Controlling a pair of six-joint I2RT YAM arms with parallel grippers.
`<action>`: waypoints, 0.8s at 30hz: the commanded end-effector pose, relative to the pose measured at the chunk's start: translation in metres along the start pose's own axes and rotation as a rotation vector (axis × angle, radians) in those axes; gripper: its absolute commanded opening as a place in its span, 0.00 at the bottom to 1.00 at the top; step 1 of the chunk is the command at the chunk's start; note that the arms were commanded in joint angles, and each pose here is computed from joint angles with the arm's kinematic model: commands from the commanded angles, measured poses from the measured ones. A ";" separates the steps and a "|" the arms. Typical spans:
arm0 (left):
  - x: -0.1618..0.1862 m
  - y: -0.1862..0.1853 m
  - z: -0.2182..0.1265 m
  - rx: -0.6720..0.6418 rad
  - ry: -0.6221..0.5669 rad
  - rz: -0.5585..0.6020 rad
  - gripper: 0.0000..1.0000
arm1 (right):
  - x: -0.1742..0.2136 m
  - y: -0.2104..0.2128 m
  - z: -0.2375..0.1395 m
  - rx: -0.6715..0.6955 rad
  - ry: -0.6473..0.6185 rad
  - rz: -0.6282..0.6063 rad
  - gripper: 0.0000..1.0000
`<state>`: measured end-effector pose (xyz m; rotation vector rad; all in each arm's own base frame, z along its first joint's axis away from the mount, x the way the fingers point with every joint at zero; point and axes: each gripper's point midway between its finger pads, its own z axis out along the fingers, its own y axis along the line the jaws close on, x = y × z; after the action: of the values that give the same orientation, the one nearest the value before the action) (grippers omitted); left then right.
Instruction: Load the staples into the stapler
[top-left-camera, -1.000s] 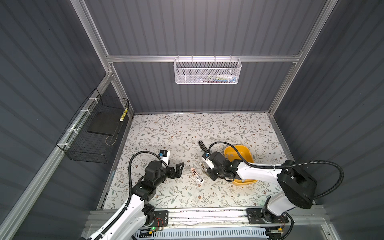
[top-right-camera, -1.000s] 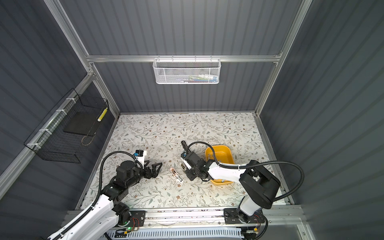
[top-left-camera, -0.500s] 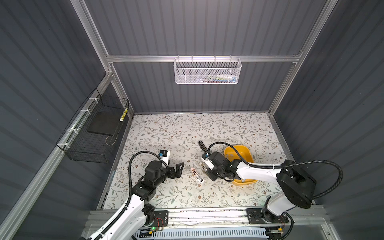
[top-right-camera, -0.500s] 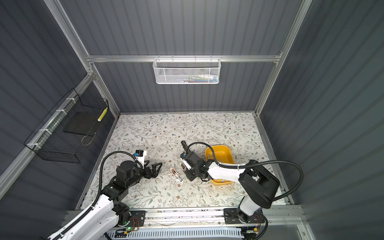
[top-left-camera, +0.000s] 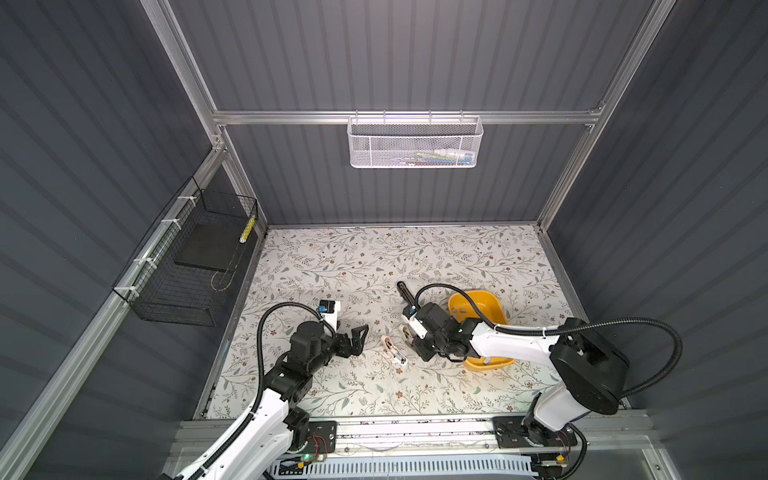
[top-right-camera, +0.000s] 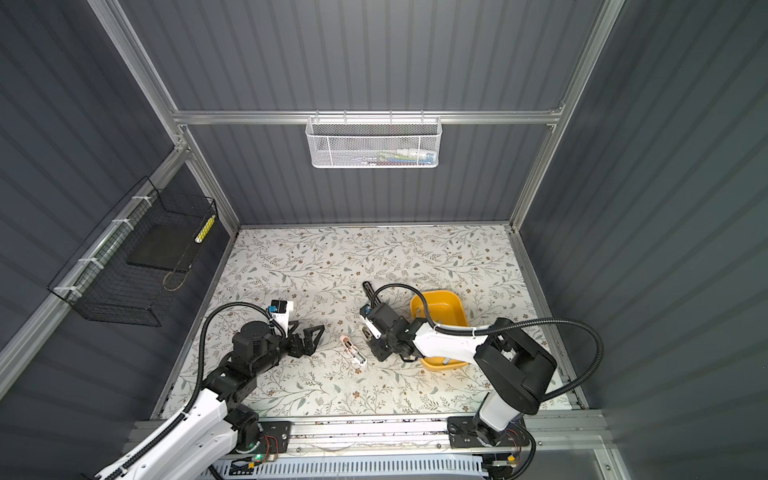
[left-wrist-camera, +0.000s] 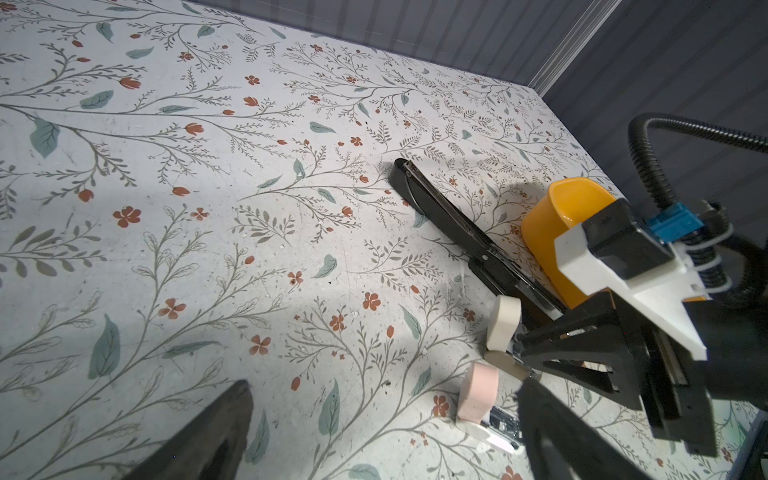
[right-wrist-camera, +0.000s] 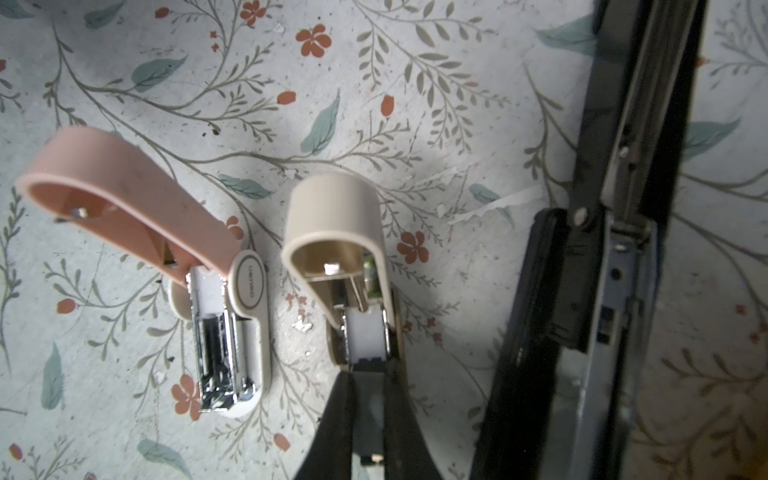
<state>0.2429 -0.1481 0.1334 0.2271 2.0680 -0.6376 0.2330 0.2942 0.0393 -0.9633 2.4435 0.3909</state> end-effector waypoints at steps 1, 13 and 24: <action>0.000 -0.002 -0.001 0.014 -0.005 0.016 1.00 | 0.000 -0.004 0.002 0.022 0.019 -0.005 0.12; 0.000 -0.003 -0.001 0.016 -0.006 0.016 1.00 | -0.003 -0.005 -0.003 0.025 -0.002 -0.009 0.12; 0.000 -0.002 0.000 0.014 -0.004 0.016 1.00 | -0.002 -0.003 0.001 0.013 0.014 -0.006 0.12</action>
<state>0.2427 -0.1485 0.1335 0.2286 2.0681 -0.6399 0.2350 0.2919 0.0392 -0.9559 2.4452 0.3729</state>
